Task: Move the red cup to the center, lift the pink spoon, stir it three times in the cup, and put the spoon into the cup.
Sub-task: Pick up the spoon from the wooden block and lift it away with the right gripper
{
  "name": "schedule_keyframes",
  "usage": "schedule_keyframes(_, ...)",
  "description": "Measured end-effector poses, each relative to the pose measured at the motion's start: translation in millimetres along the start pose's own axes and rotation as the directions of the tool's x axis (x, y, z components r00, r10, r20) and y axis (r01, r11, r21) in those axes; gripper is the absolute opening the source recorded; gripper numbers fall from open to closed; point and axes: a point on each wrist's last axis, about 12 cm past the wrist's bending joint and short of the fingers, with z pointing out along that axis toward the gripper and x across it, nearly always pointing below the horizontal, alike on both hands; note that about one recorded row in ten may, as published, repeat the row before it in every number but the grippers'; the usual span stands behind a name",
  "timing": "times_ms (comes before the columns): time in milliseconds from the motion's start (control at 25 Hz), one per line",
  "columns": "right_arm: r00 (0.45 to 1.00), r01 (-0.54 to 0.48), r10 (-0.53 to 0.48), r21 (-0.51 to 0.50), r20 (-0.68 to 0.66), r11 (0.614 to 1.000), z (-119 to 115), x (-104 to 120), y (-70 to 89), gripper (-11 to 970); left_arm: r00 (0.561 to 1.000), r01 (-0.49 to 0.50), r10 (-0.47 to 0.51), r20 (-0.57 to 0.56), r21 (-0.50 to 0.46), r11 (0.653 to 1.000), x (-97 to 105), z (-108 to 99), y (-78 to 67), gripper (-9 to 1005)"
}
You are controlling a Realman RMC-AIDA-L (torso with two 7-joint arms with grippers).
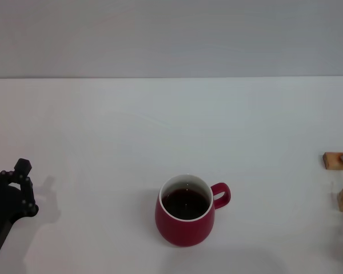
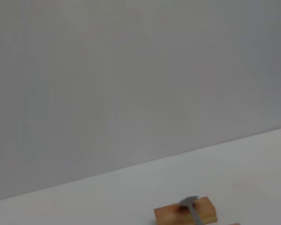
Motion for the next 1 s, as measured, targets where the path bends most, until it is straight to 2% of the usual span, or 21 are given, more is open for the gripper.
schedule_keyframes(80, 1.000, 0.007, -0.007, -0.006, 0.002, 1.000, 1, 0, 0.2, 180, 1.000, -0.002, 0.002, -0.002, -0.003, 1.000, 0, 0, 0.7, -1)
schedule_keyframes(360, 1.000, 0.012, -0.012, -0.014, -0.003, 1.000, 2, 0, 0.5, 63, 1.000, -0.009, 0.009, -0.007, -0.004, 1.000, 1, 0, 2.6, -1)
schedule_keyframes(640, 0.995, 0.100, -0.100, -0.009, 0.016, 0.995, 4, -3, 8.9, 62, 1.000, -0.010, 0.010, -0.009, -0.001, 1.000, 1, 2, 1.9, -1)
schedule_keyframes(840, 0.990, 0.119, -0.118, -0.015, 0.081, 0.993, 4, -11, 13.8, 61, 1.000, -0.010, 0.010, -0.009, 0.000, 1.000, 1, 2, 1.6, -1)
schedule_keyframes(1000, 0.976, 0.173, -0.170, -0.006, 0.138, 0.985, 5, -19, 19.1, 60, 1.000, -0.007, 0.007, -0.006, 0.001, 1.000, 1, 3, 0.6, -1)
